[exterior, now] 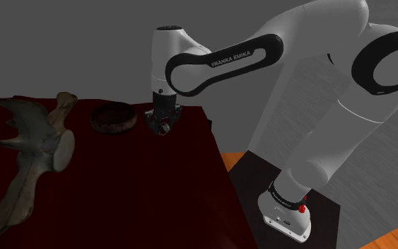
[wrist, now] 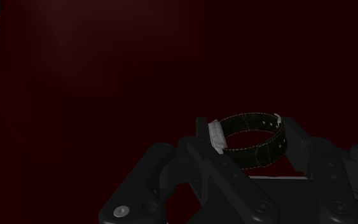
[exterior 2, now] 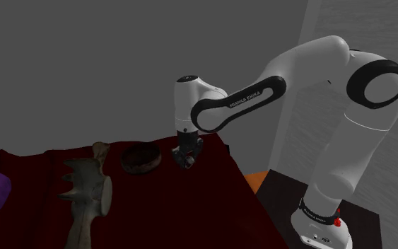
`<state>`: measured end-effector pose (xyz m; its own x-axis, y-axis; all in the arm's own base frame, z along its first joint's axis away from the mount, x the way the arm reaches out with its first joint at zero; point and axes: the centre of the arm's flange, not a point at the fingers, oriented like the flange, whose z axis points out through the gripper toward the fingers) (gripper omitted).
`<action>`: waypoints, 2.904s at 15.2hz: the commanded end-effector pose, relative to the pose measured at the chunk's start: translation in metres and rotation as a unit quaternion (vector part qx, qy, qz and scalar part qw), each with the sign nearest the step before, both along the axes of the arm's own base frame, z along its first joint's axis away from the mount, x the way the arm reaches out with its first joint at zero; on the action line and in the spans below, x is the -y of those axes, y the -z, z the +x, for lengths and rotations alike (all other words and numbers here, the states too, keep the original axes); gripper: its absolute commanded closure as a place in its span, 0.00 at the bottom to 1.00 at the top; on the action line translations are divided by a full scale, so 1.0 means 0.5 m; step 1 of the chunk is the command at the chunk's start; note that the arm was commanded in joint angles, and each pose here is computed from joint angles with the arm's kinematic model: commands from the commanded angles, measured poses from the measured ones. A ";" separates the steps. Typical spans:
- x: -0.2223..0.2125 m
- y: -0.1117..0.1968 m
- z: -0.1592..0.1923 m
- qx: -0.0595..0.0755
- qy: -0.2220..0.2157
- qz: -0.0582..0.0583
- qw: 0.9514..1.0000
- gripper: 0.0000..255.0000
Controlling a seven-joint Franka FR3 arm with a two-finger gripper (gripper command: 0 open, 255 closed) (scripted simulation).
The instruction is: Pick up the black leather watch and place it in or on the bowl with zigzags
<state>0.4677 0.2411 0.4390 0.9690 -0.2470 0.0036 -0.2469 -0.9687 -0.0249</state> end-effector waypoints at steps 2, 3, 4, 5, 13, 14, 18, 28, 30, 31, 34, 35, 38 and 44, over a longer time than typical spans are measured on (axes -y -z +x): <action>0.001 -0.033 0.000 0.000 0.000 0.000 1.000 1.00; 0.001 -0.043 0.000 0.000 0.000 0.000 1.000 1.00; 0.001 -0.054 0.000 0.000 0.000 0.000 1.000 1.00; 0.001 -0.064 0.000 0.000 0.000 0.000 1.000 1.00; 0.001 -0.149 0.000 0.000 0.000 0.000 1.000 1.00; 0.001 -0.159 0.000 0.000 0.000 0.000 1.000 1.00; 0.001 -0.195 -0.001 0.000 0.000 0.000 1.000 1.00; -0.094 -0.193 0.246 0.000 0.000 0.000 1.000 1.00; -0.113 -0.192 0.295 0.000 0.000 0.000 1.000 1.00; -0.122 -0.192 0.320 0.000 0.000 0.000 1.000 1.00; -0.151 -0.191 0.393 0.000 0.000 0.000 1.000 1.00; -0.151 -0.180 0.393 0.000 0.000 0.000 1.000 1.00; -0.151 -0.149 0.393 0.000 0.000 0.000 1.000 1.00; -0.151 -0.085 0.393 0.000 0.000 0.000 1.000 1.00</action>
<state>0.6641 0.3161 0.4877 0.9690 -0.2471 0.0029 -0.2469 -0.9687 -0.0240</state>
